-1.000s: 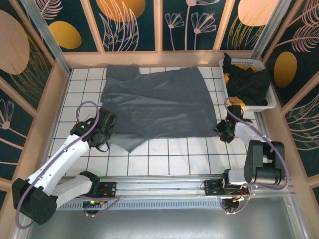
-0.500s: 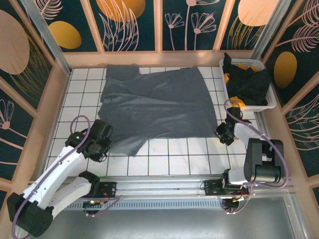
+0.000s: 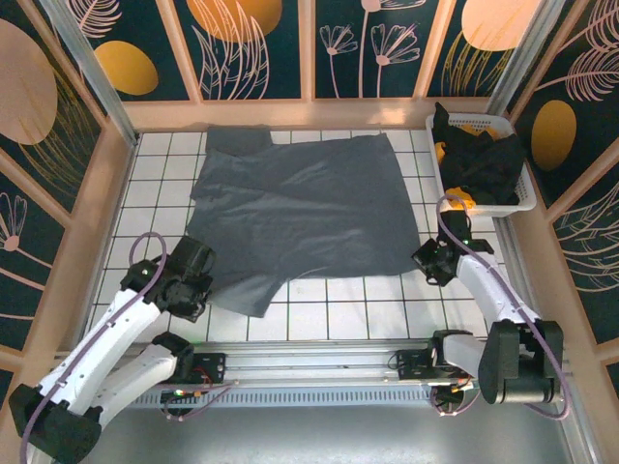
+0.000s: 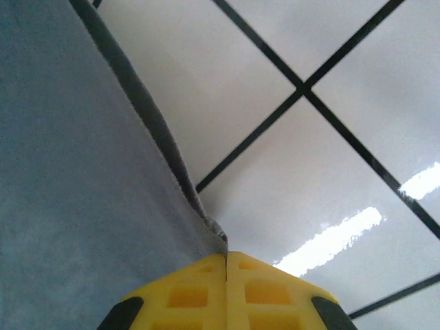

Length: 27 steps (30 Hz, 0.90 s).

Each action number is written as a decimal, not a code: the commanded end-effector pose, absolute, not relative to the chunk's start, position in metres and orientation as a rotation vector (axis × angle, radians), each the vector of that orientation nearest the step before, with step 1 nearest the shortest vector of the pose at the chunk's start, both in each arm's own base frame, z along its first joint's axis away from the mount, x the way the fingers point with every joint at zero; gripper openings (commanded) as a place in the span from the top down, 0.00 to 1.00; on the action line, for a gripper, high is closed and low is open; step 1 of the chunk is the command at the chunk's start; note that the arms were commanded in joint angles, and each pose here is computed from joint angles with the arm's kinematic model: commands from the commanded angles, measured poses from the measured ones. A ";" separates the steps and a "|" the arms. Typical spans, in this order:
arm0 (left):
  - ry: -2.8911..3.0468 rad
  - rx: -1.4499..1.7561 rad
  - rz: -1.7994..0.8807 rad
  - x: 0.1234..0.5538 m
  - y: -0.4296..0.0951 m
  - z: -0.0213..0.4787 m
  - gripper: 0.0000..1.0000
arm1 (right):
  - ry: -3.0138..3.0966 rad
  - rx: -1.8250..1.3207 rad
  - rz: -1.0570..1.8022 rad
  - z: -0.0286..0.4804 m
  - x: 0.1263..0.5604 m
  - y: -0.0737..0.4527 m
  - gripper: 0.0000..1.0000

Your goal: Fold and stack the t-shirts

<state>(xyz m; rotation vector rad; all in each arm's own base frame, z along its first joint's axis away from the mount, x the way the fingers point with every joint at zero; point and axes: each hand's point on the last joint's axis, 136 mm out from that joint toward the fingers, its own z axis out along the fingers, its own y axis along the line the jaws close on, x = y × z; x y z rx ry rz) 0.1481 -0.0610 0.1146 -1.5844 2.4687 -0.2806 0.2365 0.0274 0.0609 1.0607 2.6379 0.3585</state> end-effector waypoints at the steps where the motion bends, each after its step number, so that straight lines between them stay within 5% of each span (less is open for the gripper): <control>1: 2.419 -1.477 -0.218 0.168 -0.051 0.137 1.00 | 2.689 1.097 0.323 0.057 0.226 0.027 1.00; 14: 2.289 -1.156 -0.244 0.292 -0.078 0.170 1.00 | 2.582 1.054 0.487 0.096 0.323 0.042 1.00; 27: 2.206 -1.023 -0.095 0.386 -0.042 0.197 1.00 | 2.505 1.061 0.539 0.111 0.410 0.041 1.00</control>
